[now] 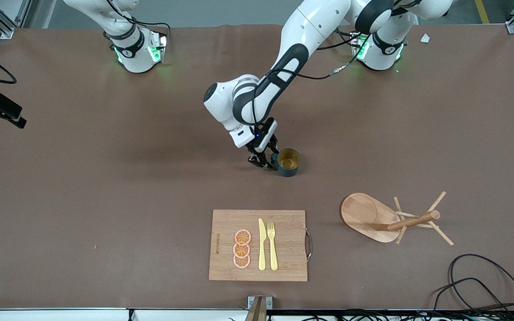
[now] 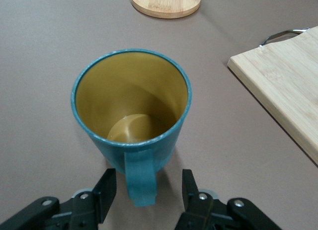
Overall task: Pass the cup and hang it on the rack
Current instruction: 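Lower the left gripper onto the mug handle and grasp it, then lift the mug with the left gripper and carry it to the rack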
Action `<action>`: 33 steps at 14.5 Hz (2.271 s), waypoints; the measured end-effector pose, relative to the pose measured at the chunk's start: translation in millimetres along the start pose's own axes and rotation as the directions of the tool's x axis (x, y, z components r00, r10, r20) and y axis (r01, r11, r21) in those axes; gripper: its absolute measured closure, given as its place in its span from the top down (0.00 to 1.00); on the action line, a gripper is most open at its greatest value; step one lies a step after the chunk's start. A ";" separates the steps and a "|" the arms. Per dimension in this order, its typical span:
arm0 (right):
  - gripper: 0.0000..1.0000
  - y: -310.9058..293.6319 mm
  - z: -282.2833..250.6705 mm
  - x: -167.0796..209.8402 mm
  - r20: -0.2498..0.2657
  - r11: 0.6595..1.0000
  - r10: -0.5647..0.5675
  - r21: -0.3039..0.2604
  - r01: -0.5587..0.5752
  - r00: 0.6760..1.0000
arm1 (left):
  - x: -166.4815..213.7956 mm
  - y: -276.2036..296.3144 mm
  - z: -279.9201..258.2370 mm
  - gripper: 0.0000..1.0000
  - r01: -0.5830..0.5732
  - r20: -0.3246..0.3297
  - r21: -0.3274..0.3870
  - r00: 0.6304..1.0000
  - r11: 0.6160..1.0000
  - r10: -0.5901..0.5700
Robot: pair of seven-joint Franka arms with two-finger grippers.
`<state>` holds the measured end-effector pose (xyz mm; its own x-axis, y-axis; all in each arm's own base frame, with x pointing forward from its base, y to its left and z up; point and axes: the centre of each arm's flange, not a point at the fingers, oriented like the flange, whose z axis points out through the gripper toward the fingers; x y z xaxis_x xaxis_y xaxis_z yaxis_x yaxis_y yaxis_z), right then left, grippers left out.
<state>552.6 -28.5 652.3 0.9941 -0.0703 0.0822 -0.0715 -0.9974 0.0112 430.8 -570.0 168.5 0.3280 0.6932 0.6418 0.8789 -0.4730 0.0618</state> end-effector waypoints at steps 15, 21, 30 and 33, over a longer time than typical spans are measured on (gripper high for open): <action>1.00 2.1 0.7 -0.1 0.002 1.000 0.004 0.000 -0.004 1.000 | 188.1 64.8 -109.9 0.21 0.034 0.370 0.025 0.928 0.999 -0.041; 1.00 2.6 0.7 -0.1 0.002 1.000 0.005 0.000 -0.005 1.000 | 407.4 75.3 -123.2 0.21 0.011 0.721 -0.056 0.692 0.998 0.033; 1.00 3.0 1.0 -0.2 0.002 1.000 0.005 0.000 -0.005 1.000 | 561.4 60.7 28.9 0.21 0.110 0.936 -0.225 0.300 0.968 0.184; 1.00 3.0 1.1 -0.2 0.002 1.000 0.005 0.000 -0.005 1.000 | 581.5 45.8 92.0 0.21 0.144 0.954 -0.281 0.150 0.949 0.260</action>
<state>552.3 -31.4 651.2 0.9939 -0.0756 0.0798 -0.0767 -0.9970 0.0112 693.7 -138.5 474.2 0.6083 0.5000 -0.6164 0.7836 -0.5018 0.3662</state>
